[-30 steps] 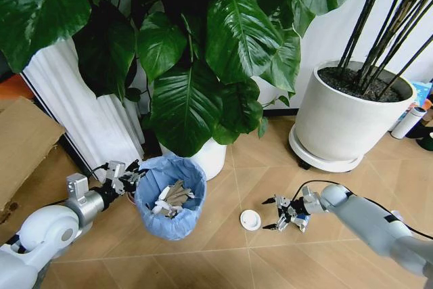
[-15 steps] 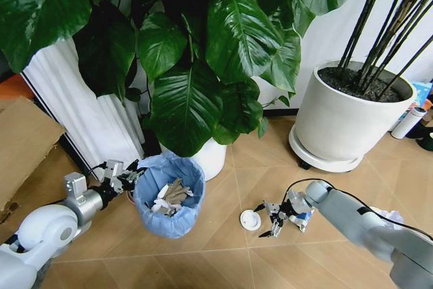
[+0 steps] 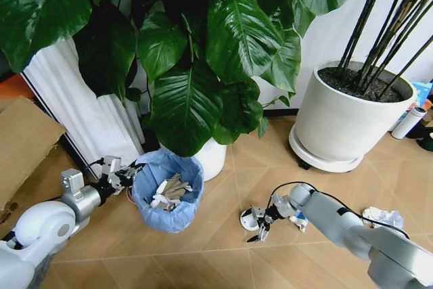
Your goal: Pick up the trash bin and place the garbage on the floor into it.
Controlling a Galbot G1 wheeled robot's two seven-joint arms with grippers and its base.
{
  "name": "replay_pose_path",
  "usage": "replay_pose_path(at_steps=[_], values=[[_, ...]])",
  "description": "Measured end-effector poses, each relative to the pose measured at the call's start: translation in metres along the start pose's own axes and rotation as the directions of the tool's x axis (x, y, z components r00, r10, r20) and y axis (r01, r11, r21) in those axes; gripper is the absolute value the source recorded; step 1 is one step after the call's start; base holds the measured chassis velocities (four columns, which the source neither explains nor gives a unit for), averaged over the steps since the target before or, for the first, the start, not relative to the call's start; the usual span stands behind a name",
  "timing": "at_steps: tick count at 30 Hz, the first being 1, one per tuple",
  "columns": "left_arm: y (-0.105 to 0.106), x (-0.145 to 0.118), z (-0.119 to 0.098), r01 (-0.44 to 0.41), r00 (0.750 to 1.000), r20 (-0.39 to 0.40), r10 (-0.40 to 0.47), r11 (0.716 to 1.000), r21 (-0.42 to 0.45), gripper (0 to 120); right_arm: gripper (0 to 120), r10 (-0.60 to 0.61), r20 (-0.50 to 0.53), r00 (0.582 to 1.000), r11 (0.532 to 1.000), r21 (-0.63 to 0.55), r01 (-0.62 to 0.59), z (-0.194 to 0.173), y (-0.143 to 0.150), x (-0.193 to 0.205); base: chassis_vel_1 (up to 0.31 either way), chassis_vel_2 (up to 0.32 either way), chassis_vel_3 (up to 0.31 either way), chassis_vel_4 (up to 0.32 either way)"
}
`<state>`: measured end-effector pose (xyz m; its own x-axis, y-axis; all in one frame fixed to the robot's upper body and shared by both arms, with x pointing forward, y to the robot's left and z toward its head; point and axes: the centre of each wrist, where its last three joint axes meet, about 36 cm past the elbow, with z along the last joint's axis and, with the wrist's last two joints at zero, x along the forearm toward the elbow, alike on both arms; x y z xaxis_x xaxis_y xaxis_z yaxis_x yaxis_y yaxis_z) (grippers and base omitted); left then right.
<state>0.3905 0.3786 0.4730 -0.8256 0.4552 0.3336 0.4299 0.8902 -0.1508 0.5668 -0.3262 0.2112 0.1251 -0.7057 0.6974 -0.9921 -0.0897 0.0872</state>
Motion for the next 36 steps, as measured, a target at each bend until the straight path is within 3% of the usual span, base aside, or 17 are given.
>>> replay_pose_path(at_steps=[10,23,26,30,32,33,36], values=[[0.001,0.000,0.000,-0.002,1.000,0.001,0.002,1.000,0.001,0,100,0.012,-0.019,1.000,1.000,-0.027,-0.013,0.012,0.006,0.011,0.000,0.000,0.000,0.000],[0.001,0.000,-0.004,-0.008,1.000,0.010,0.008,1.000,0.000,0,100,0.035,-0.013,0.999,0.994,-0.106,-0.036,0.021,0.017,-0.008,0.000,0.000,0.000,0.000],[0.001,-0.001,-0.005,-0.008,1.000,0.012,0.008,1.000,0.000,0,95,0.050,-0.012,0.999,0.990,-0.131,-0.052,0.025,0.019,-0.006,0.000,0.000,0.000,0.000],[0.001,0.000,-0.006,-0.010,1.000,0.012,0.010,1.000,-0.001,0,75,0.078,-0.012,0.997,0.982,-0.173,-0.079,0.033,0.024,0.001,0.000,0.000,0.000,0.000],[0.001,0.000,-0.006,-0.011,1.000,0.012,0.011,1.000,-0.001,0,75,0.080,-0.012,0.997,0.981,-0.177,-0.081,0.034,0.024,0.001,0.000,0.000,0.000,0.000],[0.001,0.000,-0.006,-0.011,1.000,0.012,0.011,1.000,-0.001,0,66,0.084,-0.012,0.996,0.979,-0.185,-0.085,0.035,0.025,0.002,0.000,0.000,0.000,0.000],[0.002,0.000,-0.006,-0.012,1.000,0.012,0.012,1.000,-0.001,0,60,0.085,-0.012,0.996,0.978,-0.188,-0.085,0.036,0.025,0.002,0.000,0.000,0.000,0.000]])
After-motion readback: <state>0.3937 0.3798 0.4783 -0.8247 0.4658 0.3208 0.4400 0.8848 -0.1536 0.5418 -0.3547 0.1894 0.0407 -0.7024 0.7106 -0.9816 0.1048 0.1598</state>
